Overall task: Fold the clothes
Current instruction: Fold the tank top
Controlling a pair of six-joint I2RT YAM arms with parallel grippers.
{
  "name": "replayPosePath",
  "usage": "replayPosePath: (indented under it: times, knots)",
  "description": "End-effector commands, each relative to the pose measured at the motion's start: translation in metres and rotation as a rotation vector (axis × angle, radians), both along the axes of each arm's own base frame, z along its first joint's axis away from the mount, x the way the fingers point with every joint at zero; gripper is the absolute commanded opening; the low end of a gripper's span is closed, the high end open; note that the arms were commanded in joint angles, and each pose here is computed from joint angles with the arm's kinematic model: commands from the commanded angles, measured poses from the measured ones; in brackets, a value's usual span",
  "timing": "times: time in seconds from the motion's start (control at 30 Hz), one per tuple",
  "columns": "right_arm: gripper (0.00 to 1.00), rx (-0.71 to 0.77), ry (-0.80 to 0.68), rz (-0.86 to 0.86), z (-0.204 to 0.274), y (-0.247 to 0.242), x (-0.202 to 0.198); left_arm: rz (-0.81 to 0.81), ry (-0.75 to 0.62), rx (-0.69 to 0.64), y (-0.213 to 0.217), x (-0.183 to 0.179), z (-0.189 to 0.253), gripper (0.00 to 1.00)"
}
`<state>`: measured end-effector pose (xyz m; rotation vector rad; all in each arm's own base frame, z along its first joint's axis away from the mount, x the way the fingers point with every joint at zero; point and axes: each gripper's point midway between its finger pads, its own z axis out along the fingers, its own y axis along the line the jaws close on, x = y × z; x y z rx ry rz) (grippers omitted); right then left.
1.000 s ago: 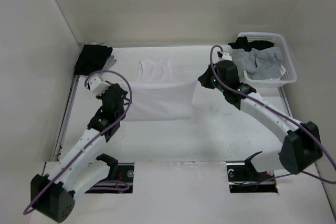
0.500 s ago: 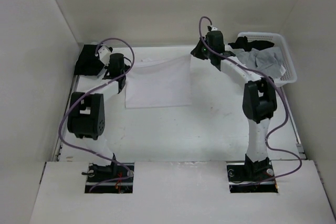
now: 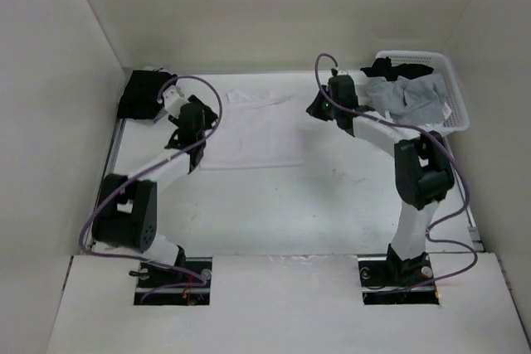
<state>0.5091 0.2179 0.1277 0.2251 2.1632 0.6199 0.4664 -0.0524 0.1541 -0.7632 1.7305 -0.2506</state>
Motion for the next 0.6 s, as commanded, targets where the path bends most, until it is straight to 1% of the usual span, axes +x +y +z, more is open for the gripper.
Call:
replayPosePath:
  times: [0.0, 0.03, 0.07, 0.1, 0.2, 0.27, 0.37, 0.57]
  knots:
    - [0.00, 0.063, -0.116, 0.015, 0.032, 0.021, -0.038, -0.054, -0.011, 0.001, -0.024, -0.053, -0.011, 0.47]
    - [0.00, 0.060, -0.094, 0.011, 0.019, 0.021, -0.054, -0.064, 0.023, 0.002, -0.026, -0.071, -0.025, 0.47]
    - [0.02, 0.052, -0.081, 0.001, 0.010, 0.019, -0.068, -0.068, 0.058, -0.003, -0.025, -0.089, -0.038, 0.47]
    - [0.08, 0.046, -0.073, -0.012, 0.001, 0.016, -0.081, -0.070, 0.085, -0.010, -0.024, -0.104, -0.048, 0.46]
    - [0.34, 0.062, -0.065, -0.069, -0.009, 0.002, -0.107, -0.043, 0.140, -0.043, -0.009, -0.141, -0.072, 0.47]
    - [0.42, 0.066, -0.020, -0.053, -0.024, 0.003, -0.119, -0.044, 0.163, -0.073, -0.005, -0.150, -0.082, 0.47]
    - [0.47, 0.089, 0.049, -0.023, -0.048, 0.005, -0.136, -0.067, 0.199, -0.117, -0.002, -0.152, -0.094, 0.49]
    - [0.49, 0.120, 0.104, 0.003, -0.072, 0.014, -0.141, -0.090, 0.222, -0.200, 0.000, -0.145, -0.109, 0.48]
